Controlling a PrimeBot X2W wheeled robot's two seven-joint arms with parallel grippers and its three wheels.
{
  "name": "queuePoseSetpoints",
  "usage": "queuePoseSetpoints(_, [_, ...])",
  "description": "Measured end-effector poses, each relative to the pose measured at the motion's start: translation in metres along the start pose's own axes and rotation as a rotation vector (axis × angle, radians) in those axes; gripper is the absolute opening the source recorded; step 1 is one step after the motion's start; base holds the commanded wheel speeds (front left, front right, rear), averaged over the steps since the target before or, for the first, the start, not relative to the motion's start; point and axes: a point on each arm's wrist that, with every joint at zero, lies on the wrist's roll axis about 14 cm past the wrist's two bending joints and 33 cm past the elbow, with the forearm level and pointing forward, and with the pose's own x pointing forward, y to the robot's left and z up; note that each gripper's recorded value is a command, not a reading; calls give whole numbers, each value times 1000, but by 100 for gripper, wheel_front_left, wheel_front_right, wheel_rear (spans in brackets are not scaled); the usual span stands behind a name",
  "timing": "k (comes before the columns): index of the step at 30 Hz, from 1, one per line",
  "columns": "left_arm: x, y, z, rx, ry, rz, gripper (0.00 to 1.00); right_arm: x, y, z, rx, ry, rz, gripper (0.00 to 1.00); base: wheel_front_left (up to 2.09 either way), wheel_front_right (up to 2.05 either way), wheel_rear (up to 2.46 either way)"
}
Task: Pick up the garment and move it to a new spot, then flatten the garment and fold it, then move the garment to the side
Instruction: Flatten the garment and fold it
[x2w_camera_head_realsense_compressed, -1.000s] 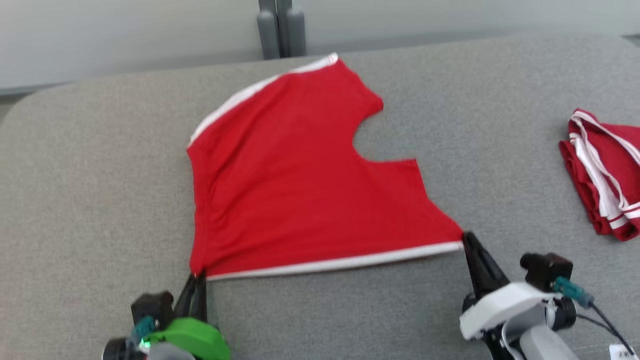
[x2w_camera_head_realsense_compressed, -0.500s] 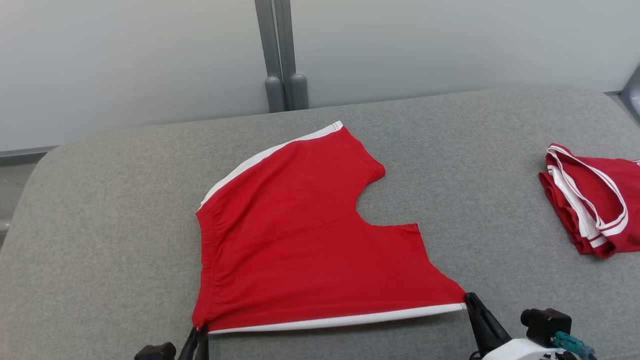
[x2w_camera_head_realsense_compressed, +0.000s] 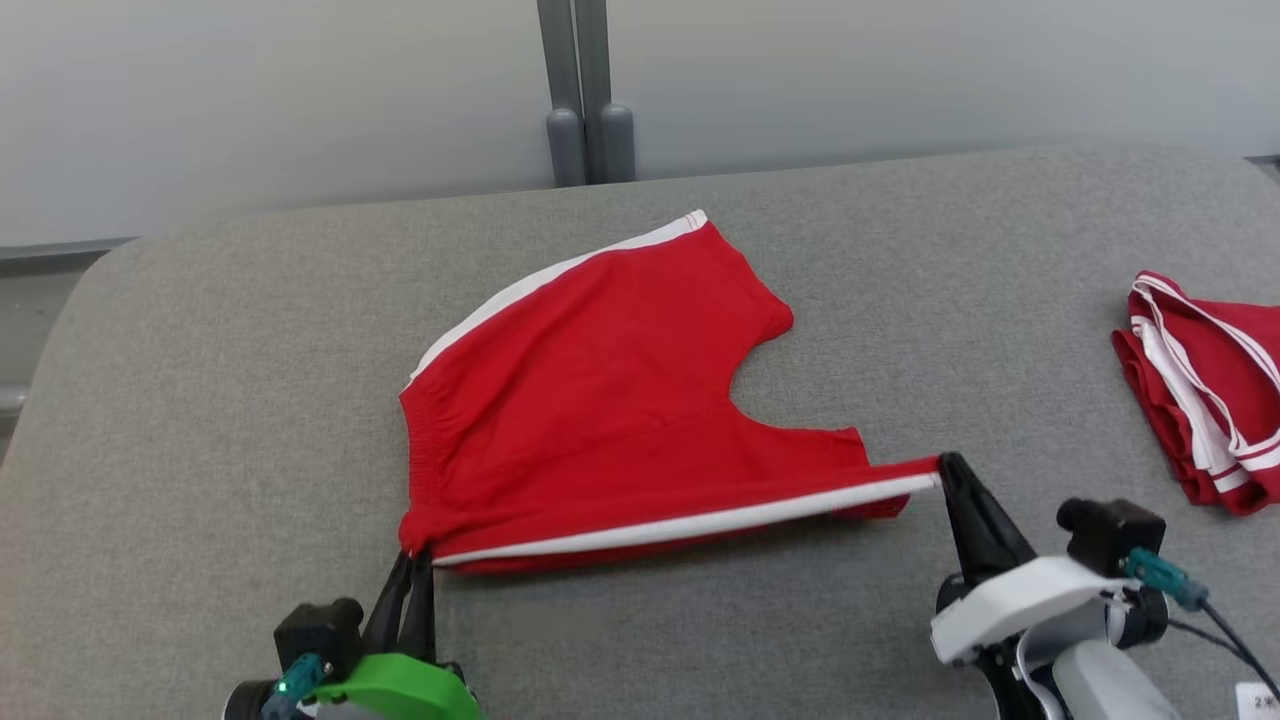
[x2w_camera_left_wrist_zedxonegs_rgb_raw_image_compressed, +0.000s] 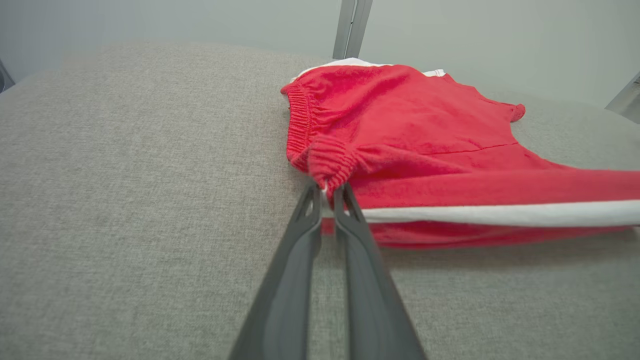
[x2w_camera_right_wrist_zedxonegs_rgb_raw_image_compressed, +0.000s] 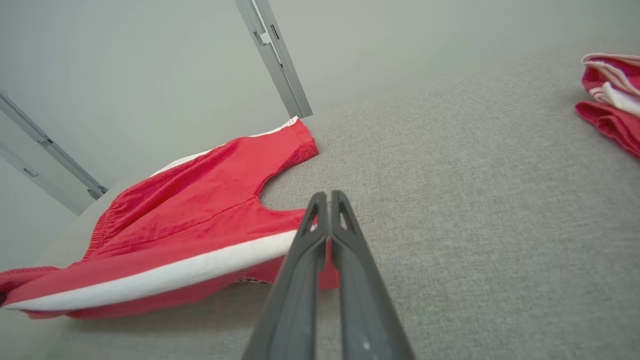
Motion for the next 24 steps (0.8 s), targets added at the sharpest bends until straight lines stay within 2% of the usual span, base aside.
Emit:
queuePoseSetpoints(6, [27, -10, 20, 27, -47, -40, 0, 51, 11, 29, -91, -52, 75, 0, 0, 0, 0])
queuePoseSetpoints(13, [66, -6, 44, 9, -99, -29, 0, 117, 32, 49, -210, -77, 177, 0, 0, 0, 0])
queuePoseSetpoints(24, [123, 10, 60, 13, -125, 7, 0, 210, 50, 39, -338, -54, 249, 0, 0, 0, 0])
